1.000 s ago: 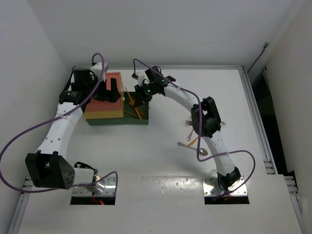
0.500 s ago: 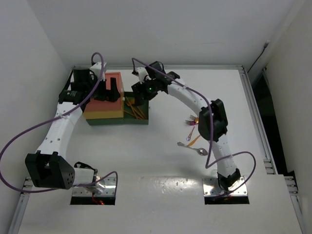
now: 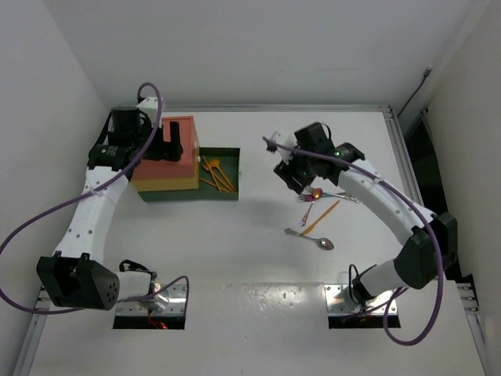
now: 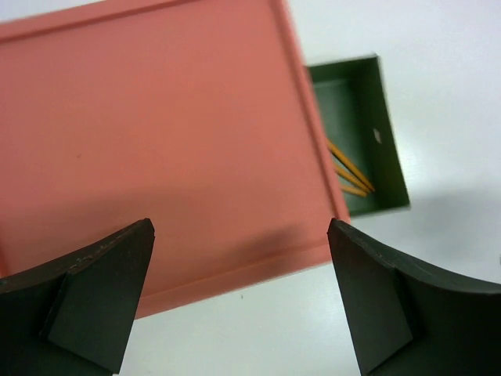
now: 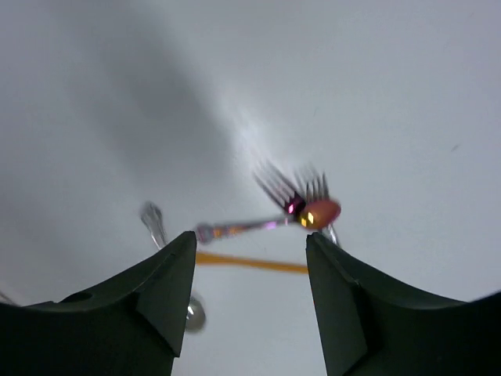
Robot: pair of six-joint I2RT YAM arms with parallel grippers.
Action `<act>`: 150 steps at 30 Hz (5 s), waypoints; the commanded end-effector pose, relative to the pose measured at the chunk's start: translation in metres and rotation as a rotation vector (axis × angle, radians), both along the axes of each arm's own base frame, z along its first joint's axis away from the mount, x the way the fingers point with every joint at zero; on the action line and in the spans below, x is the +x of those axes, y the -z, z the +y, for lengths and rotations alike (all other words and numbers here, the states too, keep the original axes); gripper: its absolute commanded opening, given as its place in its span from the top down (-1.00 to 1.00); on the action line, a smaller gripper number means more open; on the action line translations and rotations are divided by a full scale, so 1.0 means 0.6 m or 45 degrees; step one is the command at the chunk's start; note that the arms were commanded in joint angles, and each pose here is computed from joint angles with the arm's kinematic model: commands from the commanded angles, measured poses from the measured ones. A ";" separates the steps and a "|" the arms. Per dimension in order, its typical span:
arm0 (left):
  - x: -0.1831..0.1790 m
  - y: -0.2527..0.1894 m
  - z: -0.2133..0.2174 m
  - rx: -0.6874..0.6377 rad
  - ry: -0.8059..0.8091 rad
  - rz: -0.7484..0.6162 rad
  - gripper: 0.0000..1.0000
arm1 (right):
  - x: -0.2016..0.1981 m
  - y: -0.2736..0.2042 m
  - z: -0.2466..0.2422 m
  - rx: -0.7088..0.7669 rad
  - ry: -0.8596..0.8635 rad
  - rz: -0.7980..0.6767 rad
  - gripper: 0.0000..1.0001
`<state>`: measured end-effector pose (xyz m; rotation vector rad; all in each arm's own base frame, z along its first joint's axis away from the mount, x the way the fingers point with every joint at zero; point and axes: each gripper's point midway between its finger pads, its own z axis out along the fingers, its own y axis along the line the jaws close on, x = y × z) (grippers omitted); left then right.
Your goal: Sort the eating utensils into containers
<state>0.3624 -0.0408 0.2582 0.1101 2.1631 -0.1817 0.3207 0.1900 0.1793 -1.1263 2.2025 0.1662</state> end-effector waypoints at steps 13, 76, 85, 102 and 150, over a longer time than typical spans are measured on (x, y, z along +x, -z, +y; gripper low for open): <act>-0.061 -0.118 -0.126 -0.025 0.701 -0.151 -0.99 | -0.084 0.170 -0.227 -0.848 -0.739 0.131 0.15; 0.025 -0.076 -0.040 -0.067 0.133 -0.092 -0.99 | 0.113 -0.067 0.262 0.772 -0.353 0.463 1.00; 0.038 -0.070 0.014 -0.038 -0.087 -0.123 -0.99 | 0.129 0.027 0.363 0.823 -0.314 0.616 1.00; 0.034 -0.062 0.021 -0.027 -0.093 -0.113 -0.99 | 0.171 0.155 0.365 0.586 -0.244 0.519 0.91; 0.048 0.061 0.039 0.158 -0.159 0.180 -0.99 | 0.209 0.214 0.293 0.843 0.244 0.684 1.00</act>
